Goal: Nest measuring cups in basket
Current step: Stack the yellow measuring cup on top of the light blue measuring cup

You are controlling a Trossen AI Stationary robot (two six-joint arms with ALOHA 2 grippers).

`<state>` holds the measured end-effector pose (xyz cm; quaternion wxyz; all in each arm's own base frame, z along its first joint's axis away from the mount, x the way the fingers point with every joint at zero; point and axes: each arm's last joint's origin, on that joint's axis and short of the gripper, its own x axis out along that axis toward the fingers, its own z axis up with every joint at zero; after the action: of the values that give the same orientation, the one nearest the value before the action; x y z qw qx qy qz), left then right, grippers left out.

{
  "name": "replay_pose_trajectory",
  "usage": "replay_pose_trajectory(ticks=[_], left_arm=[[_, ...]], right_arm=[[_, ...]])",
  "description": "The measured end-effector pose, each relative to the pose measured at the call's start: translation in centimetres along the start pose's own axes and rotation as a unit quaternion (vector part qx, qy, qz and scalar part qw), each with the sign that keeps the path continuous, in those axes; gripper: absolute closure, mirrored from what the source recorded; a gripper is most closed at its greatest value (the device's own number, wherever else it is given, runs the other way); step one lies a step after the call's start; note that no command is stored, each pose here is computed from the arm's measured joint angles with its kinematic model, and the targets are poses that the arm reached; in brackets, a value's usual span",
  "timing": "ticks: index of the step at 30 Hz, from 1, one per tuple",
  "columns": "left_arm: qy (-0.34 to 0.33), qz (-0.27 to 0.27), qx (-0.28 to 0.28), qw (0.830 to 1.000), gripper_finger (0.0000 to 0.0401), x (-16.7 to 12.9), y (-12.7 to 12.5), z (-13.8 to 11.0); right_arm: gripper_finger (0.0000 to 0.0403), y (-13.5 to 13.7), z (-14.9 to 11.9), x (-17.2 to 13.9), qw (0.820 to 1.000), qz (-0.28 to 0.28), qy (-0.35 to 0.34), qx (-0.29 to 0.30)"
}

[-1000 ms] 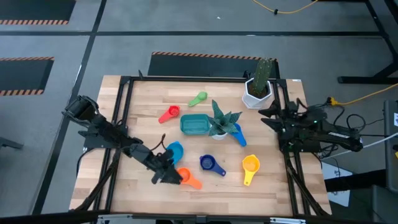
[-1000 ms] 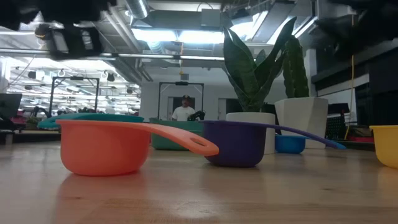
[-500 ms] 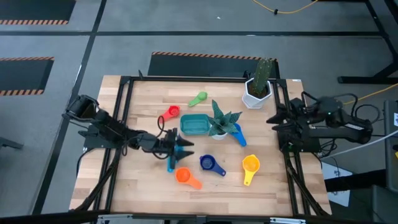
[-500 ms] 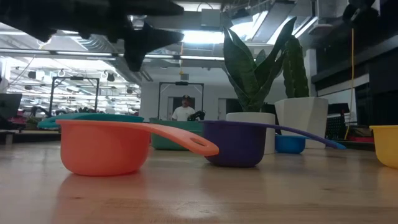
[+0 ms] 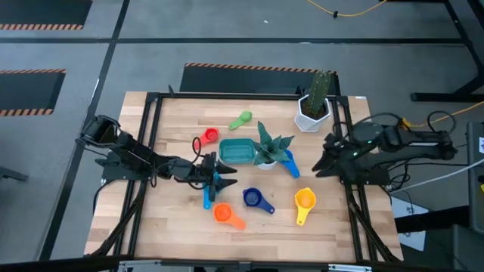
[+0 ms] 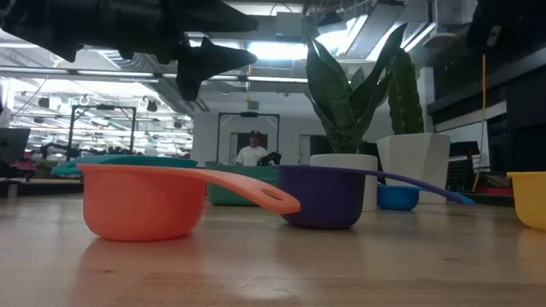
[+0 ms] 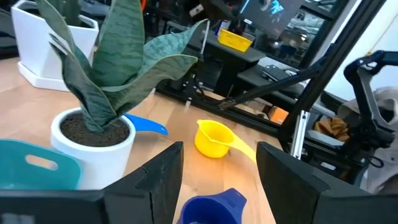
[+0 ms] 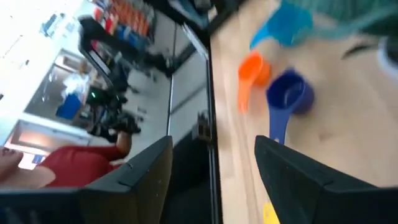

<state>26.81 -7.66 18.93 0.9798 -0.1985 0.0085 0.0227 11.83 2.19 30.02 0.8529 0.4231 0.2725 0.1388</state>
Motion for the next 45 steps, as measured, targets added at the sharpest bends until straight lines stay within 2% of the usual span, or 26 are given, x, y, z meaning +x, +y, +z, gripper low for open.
replay_pose_trajectory(ticks=[5, 9, 15, 23, 29, 40, 45], left_arm=[[0.002, -0.005, 0.0, 1.0, 0.0205, 0.0, 0.0, 0.0], [0.002, -0.004, 0.0, 1.0, 0.0205, 0.0, 0.0, 0.0], [0.002, -0.004, 0.0, 1.0, 0.0205, 0.0, 0.0, 0.0], [0.003, -0.004, 0.0, 1.0, 0.0205, 0.0, 0.0, 0.0], [0.003, -0.004, 0.0, 1.0, 0.0205, 0.0, 0.0, 0.0], [0.003, -0.004, 0.0, 1.0, 0.0205, 0.0, 0.0, 0.0], [0.003, -0.003, 0.0, 1.0, 0.0205, 0.0, 0.0, 0.0]], right_arm=[[0.0169, 0.0, -0.8, 2.1, 0.997, -0.016, 0.07, 0.028], [0.0169, -0.6, -2.0, 3.3, 0.988, -0.084, 0.117, 0.05], [0.0169, -1.8, -3.5, 4.2, 0.963, -0.201, 0.154, 0.091], [0.0169, -2.9, -4.1, 5.8, 0.939, -0.292, 0.158, 0.086], [0.0169, -4.0, -4.7, 7.1, 0.908, -0.357, 0.199, 0.094], [0.0169, -5.6, -5.3, 9.5, 0.875, -0.411, 0.241, 0.089], [0.0169, -6.1, -5.5, 10.4, 0.867, -0.42, 0.256, 0.077]])
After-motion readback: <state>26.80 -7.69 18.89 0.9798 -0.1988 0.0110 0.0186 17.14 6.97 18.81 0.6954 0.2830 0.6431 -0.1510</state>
